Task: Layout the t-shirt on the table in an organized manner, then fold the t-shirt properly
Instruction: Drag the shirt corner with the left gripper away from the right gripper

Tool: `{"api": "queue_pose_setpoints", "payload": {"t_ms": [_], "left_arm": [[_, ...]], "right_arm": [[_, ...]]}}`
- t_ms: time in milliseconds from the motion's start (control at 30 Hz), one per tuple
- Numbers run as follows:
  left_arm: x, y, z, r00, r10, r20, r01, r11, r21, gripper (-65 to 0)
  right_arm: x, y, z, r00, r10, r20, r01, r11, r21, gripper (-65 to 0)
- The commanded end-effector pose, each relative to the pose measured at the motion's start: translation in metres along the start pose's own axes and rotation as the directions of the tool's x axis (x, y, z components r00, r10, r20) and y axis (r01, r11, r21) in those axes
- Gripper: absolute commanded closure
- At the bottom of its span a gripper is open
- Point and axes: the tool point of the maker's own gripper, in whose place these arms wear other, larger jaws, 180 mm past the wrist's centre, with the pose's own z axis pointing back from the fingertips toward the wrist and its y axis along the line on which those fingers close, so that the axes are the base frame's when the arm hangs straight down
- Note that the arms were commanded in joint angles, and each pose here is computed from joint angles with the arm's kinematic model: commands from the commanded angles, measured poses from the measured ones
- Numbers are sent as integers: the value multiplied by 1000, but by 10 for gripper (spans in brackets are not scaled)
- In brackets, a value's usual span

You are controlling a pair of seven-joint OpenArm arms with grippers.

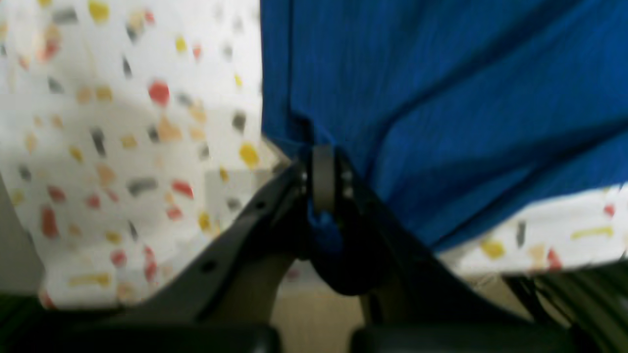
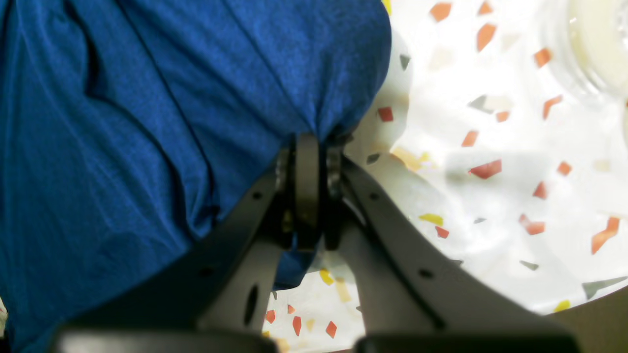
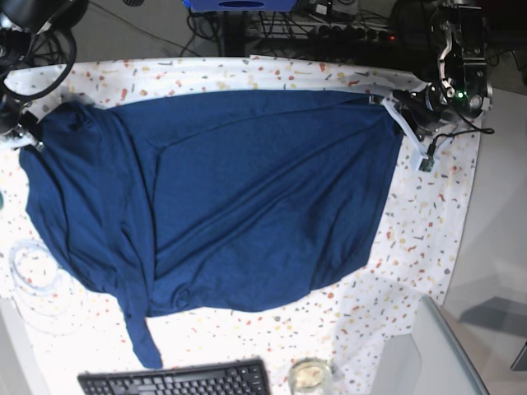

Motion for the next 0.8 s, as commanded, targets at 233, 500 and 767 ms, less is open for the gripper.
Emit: {"api": "queue_pose_setpoints", "payload": {"t_ms": [233,500,767], "left_arm": [[-22,-2,5,1000,-2,-13,2,1000,-5,0],[-29,8,9,1000,23,-4,-23,1000,20,-48],[-16,56,57,986,112,125,-132,977,168,-548]], "right_arm": [[11,-4,6,999,11,37,-11,1000,-8,0],[6,-7,6,1000,12,25,-11,1000,-13,0],[5,-9,7,1000,16,22,-16,1000,-17,0]]}}
